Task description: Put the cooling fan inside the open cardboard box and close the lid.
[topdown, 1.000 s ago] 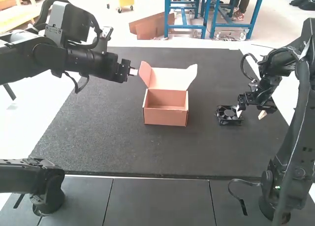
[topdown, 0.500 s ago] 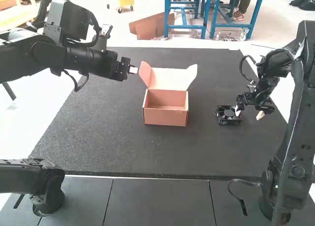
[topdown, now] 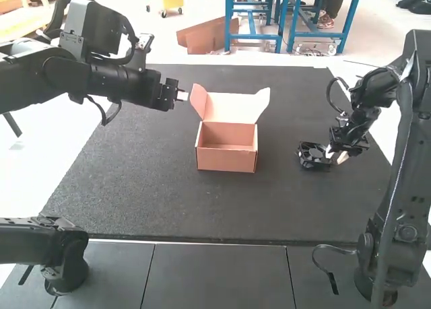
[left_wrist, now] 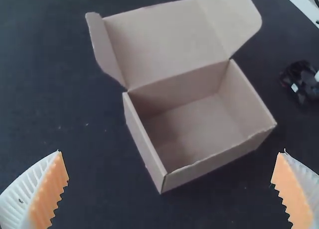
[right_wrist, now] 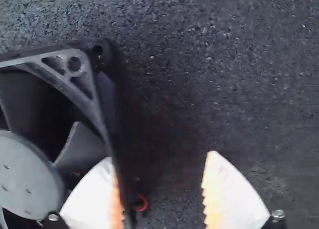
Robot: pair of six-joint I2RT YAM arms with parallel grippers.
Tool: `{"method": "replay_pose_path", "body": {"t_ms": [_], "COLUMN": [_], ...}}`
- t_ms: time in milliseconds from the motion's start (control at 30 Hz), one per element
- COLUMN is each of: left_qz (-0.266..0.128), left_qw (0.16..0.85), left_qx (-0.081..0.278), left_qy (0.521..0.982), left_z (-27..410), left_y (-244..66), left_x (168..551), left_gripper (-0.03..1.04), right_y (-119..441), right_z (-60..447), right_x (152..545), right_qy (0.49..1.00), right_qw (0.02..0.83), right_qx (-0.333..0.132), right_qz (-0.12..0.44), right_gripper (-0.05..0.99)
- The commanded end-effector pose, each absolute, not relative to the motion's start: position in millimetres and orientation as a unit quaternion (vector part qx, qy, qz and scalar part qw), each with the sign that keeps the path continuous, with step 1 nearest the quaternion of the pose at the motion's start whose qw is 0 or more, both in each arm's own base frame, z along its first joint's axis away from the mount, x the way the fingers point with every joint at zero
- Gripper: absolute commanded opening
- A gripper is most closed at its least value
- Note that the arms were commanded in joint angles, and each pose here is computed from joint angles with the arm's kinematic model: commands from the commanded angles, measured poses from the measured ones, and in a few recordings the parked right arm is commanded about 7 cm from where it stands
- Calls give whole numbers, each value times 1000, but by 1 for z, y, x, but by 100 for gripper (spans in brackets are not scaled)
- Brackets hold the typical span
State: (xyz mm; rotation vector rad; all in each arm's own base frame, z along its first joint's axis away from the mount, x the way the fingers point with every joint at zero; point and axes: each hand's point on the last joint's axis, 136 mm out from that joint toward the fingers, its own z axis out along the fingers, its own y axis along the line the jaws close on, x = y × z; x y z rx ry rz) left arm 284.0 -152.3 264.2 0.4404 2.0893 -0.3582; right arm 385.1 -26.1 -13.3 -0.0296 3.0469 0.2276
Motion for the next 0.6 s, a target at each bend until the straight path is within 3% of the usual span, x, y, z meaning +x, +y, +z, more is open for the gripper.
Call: {"method": "replay_pose_path", "body": {"t_ms": [0, 33, 300, 500, 567], "left_qz": [-159, -158, -158, -157, -157], "left_qw": [484, 485, 485, 481, 481], "left_qx": [180, 179, 179, 179, 179], "left_qy": [841, 841, 842, 844, 844], "left_z": [282, 282, 282, 279, 278], "left_y": [-156, -156, -156, -155, -155], "left_x": [284, 284, 285, 284, 284], "left_gripper": [97, 97, 97, 97, 97], "right_y": [-26, -23, -19, -16, -15], "right_z": [-37, -38, -22, 48, 77], "right_x": [365, 364, 373, 395, 396], "right_qy": [997, 997, 994, 984, 978], "right_qw": [8, 9, 48, 140, 170], "right_qx": [5, 4, 45, 44, 65], "right_qz": [73, 81, 92, 97, 101], "right_gripper": [7, -2, -1, -1, -1]}}
